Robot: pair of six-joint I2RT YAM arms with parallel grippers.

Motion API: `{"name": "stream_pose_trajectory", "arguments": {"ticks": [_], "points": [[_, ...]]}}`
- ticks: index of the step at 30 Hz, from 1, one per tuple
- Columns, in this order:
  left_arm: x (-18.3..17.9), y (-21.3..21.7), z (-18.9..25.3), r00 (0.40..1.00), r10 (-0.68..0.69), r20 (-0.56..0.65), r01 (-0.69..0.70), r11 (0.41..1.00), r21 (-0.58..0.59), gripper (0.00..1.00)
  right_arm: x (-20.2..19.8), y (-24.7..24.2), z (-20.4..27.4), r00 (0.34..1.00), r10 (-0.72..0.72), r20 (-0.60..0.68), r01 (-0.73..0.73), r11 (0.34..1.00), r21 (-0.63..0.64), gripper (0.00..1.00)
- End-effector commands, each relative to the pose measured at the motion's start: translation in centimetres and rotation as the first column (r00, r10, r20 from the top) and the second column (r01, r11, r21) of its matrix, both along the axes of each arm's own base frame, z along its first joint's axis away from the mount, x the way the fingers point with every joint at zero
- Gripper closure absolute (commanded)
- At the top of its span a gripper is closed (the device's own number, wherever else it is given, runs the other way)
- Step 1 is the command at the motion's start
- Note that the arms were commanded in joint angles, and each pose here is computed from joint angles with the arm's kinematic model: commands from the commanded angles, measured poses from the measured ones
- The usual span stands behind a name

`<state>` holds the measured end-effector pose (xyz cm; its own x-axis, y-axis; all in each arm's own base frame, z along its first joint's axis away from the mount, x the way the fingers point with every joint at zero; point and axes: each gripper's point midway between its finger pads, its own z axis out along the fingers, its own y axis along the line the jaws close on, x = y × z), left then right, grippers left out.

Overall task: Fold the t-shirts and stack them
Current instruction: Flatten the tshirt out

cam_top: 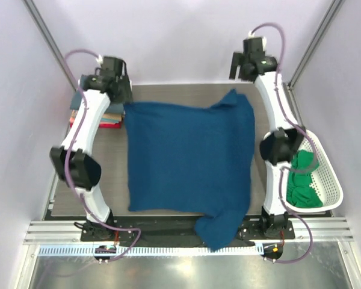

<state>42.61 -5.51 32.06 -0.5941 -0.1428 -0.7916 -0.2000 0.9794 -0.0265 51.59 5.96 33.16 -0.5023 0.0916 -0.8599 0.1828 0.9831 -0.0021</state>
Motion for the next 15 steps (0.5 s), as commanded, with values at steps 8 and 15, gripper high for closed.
{"name": "stream_pose_trajectory", "arguments": {"ticks": [8,15], "points": [[-5.8,0.6,-5.7,0.997,0.014,-0.078,-0.024,0.992,-0.126,0.00,-5.1,2.0,-7.4,0.988,0.064,-0.143,-0.042,0.987,0.157,0.00],[-9.2,-3.5,-11.2,0.993,-0.078,-0.088,0.054,0.967,-0.248,0.04,-7.5,2.4,-14.1,0.965,0.107,-0.241,-0.064,0.982,0.179,0.00]]}}
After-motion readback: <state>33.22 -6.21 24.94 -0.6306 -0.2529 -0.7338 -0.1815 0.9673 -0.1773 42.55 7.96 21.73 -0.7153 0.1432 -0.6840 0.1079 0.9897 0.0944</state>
